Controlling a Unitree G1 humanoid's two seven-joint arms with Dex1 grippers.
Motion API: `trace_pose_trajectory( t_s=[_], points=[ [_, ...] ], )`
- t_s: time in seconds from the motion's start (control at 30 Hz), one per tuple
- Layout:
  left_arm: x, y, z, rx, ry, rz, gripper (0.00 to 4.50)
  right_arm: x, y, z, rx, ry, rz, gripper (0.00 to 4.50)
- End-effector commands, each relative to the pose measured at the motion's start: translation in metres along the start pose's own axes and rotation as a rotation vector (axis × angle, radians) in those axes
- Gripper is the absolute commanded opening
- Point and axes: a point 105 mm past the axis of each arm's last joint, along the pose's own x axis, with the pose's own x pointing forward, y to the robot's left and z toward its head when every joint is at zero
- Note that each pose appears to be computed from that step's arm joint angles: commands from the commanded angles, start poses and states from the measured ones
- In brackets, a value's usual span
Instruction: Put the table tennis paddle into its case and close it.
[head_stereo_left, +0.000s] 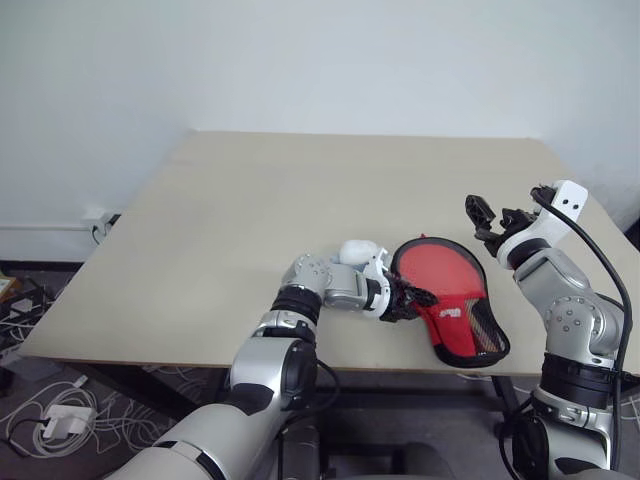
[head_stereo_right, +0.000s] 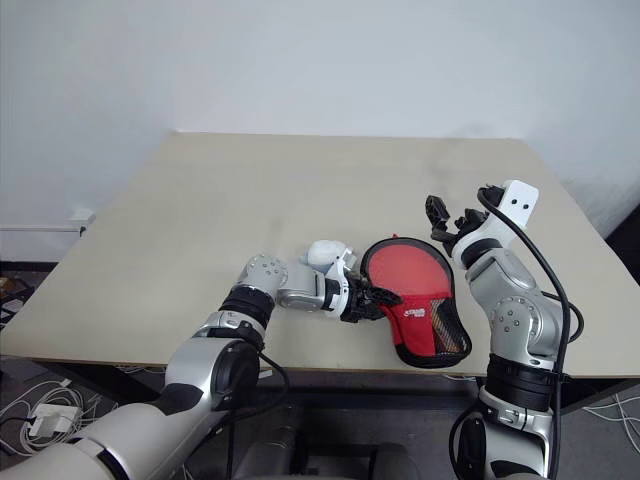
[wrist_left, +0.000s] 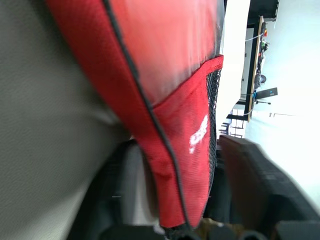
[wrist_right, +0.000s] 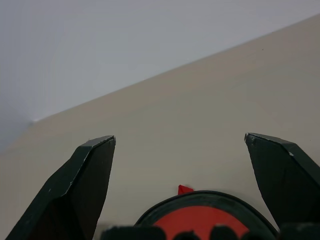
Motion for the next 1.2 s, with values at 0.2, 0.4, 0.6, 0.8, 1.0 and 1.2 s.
trace_pose_trajectory(
  t_s=[0.2, 0.4, 0.6, 0.8, 1.0, 1.2],
  points=[
    [0.071, -0.070, -0.051, 0.073, 0.099, -0.127, 0.08, 0.000, 0.004, 0.020, 0.013, -0.088, 0.009, 4.50],
    [0.071, -0.068, -0.051, 0.075, 0.090, -0.146, 0.08, 0.001, 0.007, 0.017, 0.009, -0.084, 0.018, 4.50],
    [0.056, -0.068, -0.035, 0.112, 0.057, -0.165, 0.08, 0.001, 0.012, 0.017, 0.003, -0.101, 0.041, 4.50],
    [0.020, -0.066, -0.041, 0.235, 0.180, -0.189, 0.08, 0.002, 0.012, 0.018, -0.010, -0.121, 0.047, 4.50],
    [-0.020, -0.052, -0.035, 0.193, 0.231, -0.212, 0.08, 0.002, 0.008, 0.023, -0.004, -0.162, 0.038, 4.50],
    [-0.053, -0.046, -0.034, 0.259, 0.251, -0.255, 0.08, 0.003, 0.008, 0.021, 0.012, -0.179, 0.037, 4.50]
  ],
)
